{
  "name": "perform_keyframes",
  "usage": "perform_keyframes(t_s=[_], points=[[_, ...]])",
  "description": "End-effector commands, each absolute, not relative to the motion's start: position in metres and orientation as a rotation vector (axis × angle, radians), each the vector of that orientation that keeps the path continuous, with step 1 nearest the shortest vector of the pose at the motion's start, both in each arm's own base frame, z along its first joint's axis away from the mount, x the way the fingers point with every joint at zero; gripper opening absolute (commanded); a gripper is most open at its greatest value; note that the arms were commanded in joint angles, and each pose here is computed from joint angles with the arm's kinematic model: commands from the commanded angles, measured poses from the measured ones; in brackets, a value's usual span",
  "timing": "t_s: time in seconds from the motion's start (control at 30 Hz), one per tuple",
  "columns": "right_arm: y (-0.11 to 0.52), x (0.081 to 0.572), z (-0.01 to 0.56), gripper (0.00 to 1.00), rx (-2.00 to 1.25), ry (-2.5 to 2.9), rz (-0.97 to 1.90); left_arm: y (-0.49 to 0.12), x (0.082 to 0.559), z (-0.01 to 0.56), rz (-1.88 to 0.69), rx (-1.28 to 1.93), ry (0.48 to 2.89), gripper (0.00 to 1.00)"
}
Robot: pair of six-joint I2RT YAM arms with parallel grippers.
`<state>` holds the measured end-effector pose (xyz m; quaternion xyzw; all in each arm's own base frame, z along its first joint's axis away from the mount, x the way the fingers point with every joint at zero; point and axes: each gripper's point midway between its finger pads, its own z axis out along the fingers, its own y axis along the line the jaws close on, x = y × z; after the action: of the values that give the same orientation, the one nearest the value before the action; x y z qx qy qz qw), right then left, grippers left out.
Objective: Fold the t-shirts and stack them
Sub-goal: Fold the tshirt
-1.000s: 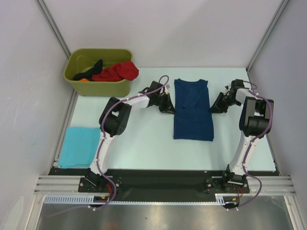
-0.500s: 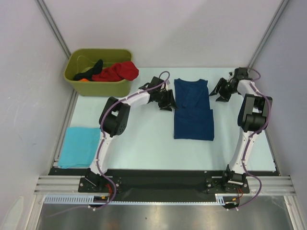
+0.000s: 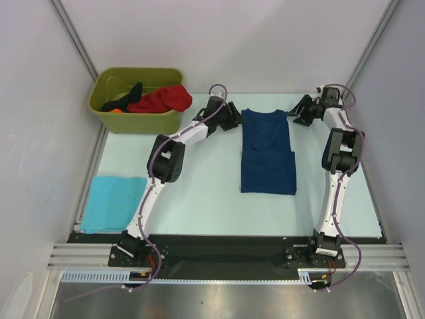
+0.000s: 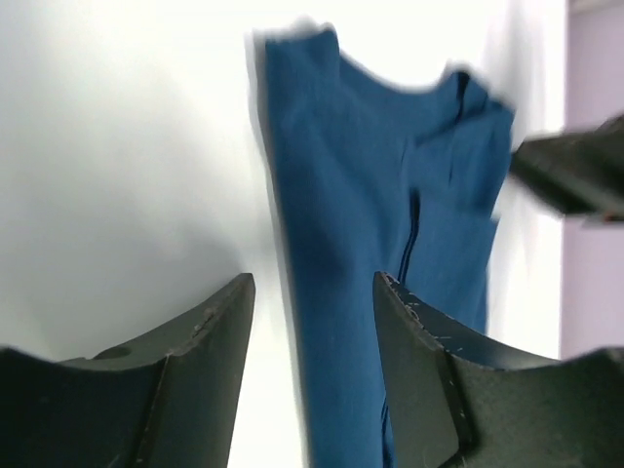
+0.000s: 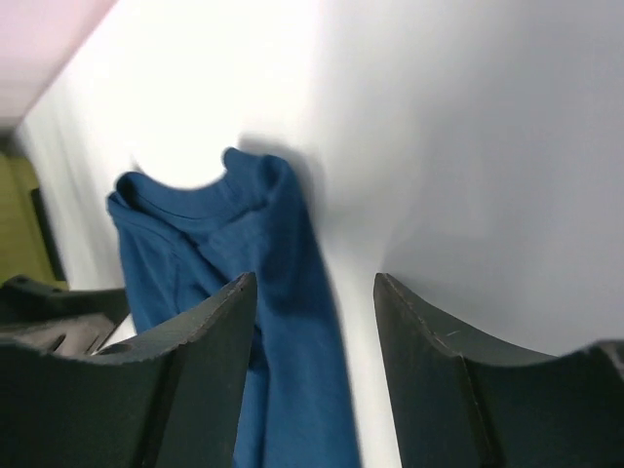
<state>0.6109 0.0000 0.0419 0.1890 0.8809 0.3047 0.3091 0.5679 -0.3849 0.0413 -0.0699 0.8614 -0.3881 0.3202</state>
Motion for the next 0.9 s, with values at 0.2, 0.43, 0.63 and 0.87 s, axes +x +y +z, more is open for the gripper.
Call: perform_keyframes(t_s=[0.2,0.43,0.63,0.87], points=[[0.033,0.629,0.029,0.52,0.435,2.312,0.871,-0.397,0.612,0.05,-1.14,-0.497,2.044,0.5],[0.031,0.627,0.019,0.51,0.452,2.325,0.849,-0.406,0.617,0.043,-1.13,-0.532,2.036,0.45],[0.035,0.628,0.008,0.34,0.465,2.337,0.853,-0.398,0.627,0.044,-1.115,-0.589,1.998,0.21],[0.05,0.642,0.017,0.05,0.485,2.293,0.918,-0.375,0.646,0.064,-1.086,-0.631,1.929,0.0]])
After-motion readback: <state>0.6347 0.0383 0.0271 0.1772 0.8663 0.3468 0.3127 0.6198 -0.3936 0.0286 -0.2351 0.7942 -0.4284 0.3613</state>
